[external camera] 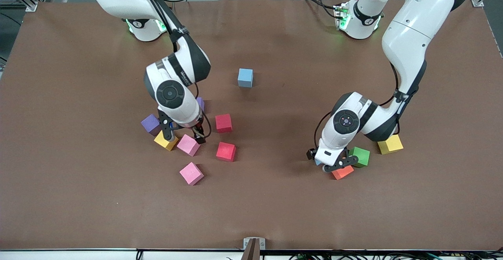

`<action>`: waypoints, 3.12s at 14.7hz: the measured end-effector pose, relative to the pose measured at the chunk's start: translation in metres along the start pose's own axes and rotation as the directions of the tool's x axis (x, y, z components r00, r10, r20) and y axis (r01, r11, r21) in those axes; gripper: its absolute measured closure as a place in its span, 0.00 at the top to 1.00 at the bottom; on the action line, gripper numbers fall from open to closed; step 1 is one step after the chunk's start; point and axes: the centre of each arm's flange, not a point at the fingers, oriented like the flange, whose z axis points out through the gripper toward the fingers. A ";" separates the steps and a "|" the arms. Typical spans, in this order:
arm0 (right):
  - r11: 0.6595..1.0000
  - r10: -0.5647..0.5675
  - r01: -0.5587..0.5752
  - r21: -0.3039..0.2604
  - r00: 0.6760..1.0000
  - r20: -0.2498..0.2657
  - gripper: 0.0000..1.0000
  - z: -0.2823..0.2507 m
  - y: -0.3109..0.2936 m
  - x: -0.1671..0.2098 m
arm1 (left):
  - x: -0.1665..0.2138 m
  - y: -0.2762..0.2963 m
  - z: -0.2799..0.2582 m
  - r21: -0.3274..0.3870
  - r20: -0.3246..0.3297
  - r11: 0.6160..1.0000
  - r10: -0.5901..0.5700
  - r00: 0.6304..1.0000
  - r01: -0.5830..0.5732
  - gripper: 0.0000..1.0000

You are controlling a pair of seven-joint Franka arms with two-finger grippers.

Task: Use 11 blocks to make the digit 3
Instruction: 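Grasp blue cube with the left gripper while the right gripper grasps red, then carry the blue and red cubes to the center with both grippers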

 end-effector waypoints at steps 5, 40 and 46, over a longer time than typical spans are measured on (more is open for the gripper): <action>1.000 -0.007 0.007 -0.011 1.000 -0.007 1.00 0.025 0.005 -0.028 | 0.002 0.002 -0.003 -0.010 -0.008 0.999 -0.050 0.999 0.050 0.61; 0.995 0.068 -0.068 -0.067 0.998 0.003 0.49 0.089 0.121 -0.039 | -0.368 0.132 -0.034 0.140 -0.005 0.389 -0.919 0.394 0.910 0.61; 0.987 0.140 -0.141 -0.076 0.990 -0.014 0.49 0.092 0.154 -0.087 | -0.374 0.143 -0.028 0.143 -0.003 0.381 -0.923 0.385 0.913 0.61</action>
